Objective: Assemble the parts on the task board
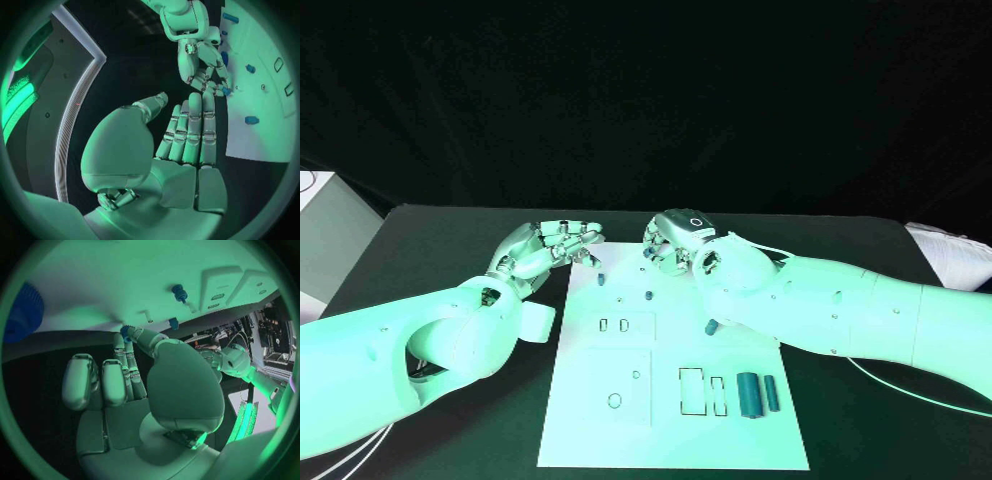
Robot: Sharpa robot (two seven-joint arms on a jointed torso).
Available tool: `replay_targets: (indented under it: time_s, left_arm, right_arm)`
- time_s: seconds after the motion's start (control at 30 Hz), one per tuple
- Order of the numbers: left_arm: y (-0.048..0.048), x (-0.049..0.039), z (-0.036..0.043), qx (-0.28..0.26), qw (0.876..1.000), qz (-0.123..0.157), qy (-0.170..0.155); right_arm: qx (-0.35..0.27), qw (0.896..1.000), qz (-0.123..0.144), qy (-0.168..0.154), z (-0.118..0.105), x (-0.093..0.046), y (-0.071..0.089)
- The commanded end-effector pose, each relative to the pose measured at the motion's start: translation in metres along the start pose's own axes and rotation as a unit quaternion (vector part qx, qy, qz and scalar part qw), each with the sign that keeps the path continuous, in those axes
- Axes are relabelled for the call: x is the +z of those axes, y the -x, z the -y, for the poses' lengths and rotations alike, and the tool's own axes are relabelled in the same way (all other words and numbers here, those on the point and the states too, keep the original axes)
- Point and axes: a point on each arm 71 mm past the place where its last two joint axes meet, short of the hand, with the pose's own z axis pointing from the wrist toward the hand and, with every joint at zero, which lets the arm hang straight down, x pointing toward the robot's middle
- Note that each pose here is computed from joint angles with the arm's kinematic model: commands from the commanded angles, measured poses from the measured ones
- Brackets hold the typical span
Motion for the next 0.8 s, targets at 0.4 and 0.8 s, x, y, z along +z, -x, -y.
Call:
replay_targets:
  time_s: [0.4, 0.8]
  left_arm:
    - [-0.0011, 0.0011, 0.0018, -0.004, 1.000, -0.006, -0.004]
    - [0.0018, 0.0010, 0.0017, -0.002, 1.000, -0.003, -0.004]
  right_arm:
    - [-0.006, 1.000, -0.020, 0.010, -0.001, 0.001, -0.004]
    - [0.012, 1.000, 0.005, 0.011, 0.009, -0.017, 0.005]
